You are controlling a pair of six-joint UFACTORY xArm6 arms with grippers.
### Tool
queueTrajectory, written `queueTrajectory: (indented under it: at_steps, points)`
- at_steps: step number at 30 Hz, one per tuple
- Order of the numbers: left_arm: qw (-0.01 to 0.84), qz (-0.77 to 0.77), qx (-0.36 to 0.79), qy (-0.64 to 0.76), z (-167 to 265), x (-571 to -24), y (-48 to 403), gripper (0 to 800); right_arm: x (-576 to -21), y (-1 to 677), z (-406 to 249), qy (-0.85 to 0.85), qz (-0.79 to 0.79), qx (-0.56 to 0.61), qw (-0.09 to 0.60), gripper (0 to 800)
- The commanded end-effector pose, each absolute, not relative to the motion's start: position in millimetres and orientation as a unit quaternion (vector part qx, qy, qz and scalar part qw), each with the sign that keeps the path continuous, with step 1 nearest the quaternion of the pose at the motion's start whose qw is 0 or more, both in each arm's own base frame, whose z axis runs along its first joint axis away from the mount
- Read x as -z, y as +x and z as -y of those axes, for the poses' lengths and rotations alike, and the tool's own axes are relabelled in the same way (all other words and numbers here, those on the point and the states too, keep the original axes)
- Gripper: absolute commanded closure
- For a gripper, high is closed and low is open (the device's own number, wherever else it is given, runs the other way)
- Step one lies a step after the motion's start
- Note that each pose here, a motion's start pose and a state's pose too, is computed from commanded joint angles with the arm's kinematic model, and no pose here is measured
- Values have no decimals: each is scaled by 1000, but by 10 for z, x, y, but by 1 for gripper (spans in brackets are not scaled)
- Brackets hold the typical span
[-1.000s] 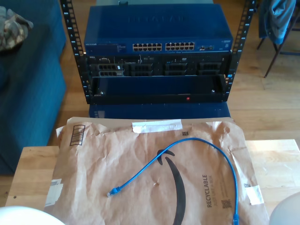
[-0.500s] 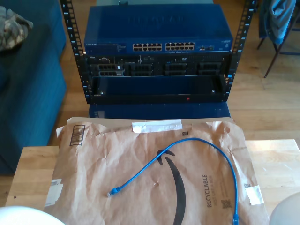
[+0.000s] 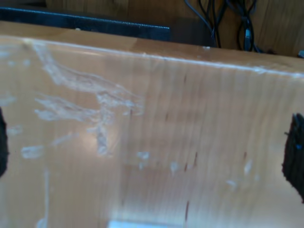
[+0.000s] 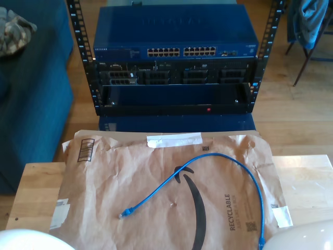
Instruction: Grab the cable and plug it in
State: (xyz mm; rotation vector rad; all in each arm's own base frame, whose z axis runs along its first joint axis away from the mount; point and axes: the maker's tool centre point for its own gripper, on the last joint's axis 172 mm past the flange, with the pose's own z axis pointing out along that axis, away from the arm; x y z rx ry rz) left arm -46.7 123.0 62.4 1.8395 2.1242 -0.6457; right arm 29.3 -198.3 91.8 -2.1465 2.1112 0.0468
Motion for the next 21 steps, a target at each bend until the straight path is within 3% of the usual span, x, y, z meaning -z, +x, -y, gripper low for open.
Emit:
queueTrajectory:
  at_steps: [6, 13, 21]
  points:
    - [125, -735, 229, 625, -1399, -918, -477, 0, -1062, 328, 2023, -662, -746, -19, 67, 6]
    - [113, -726, 250, 630, -1647, -1522, -113, 0, -1381, 419, 2308, -637, -770, -3, 31, 8]
    - [107, -730, 253, 626, -1677, -1804, 282, 0, -1580, 803, 2370, -652, -758, 5, 7, 44]
